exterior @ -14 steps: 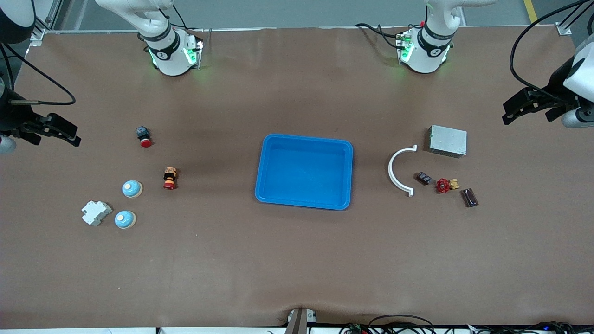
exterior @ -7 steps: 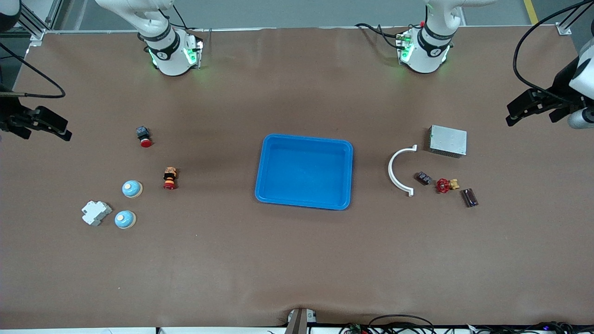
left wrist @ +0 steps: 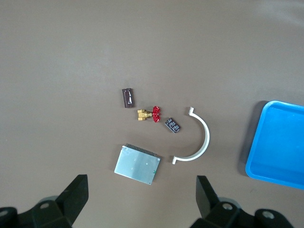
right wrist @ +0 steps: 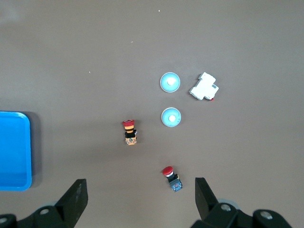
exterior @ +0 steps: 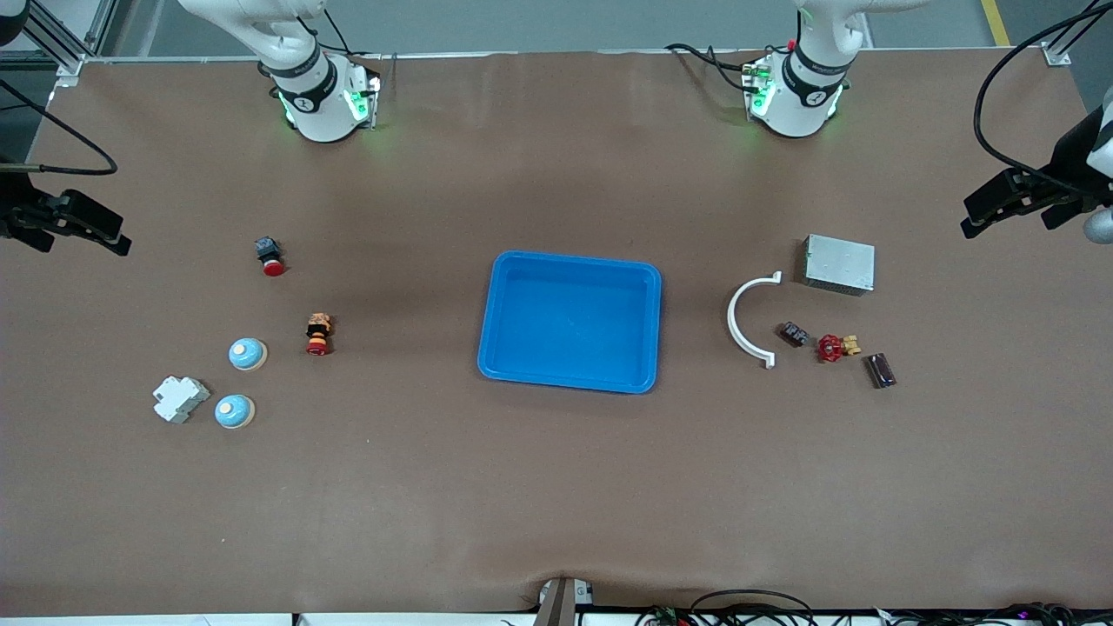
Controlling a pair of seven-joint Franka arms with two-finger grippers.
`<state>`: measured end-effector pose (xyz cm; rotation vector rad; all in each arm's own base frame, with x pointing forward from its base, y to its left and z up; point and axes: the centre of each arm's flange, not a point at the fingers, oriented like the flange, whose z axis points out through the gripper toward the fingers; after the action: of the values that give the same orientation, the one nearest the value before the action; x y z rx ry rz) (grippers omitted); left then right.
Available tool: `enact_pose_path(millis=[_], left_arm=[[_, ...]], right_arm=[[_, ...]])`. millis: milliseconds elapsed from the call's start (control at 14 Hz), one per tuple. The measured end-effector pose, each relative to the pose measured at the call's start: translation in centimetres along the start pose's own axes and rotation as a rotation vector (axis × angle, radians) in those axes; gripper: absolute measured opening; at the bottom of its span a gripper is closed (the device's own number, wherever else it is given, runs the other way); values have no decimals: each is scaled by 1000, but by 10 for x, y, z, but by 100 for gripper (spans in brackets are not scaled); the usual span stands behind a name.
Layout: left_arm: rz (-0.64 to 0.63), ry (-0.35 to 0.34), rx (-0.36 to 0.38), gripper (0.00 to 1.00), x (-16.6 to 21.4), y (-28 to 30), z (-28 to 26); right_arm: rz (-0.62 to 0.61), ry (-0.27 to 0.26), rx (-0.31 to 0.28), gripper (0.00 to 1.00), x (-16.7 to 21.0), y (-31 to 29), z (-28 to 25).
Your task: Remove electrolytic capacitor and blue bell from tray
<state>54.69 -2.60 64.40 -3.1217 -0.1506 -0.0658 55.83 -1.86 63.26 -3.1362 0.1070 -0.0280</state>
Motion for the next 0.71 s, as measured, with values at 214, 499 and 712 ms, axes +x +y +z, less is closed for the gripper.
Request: enact_pose_path(millis=[214,499,712], left_arm=[[11,-7,1,100,-2,6,1],[55,-31,4,100,-9,29,2],[56,-41,6,100,-10,29,2]], right_arm=[[13,-53,-2,100,-7,0,1],[22,-87,-4,100,-16,1,-18],[24,-85,-4,100,-20,1,-30]])
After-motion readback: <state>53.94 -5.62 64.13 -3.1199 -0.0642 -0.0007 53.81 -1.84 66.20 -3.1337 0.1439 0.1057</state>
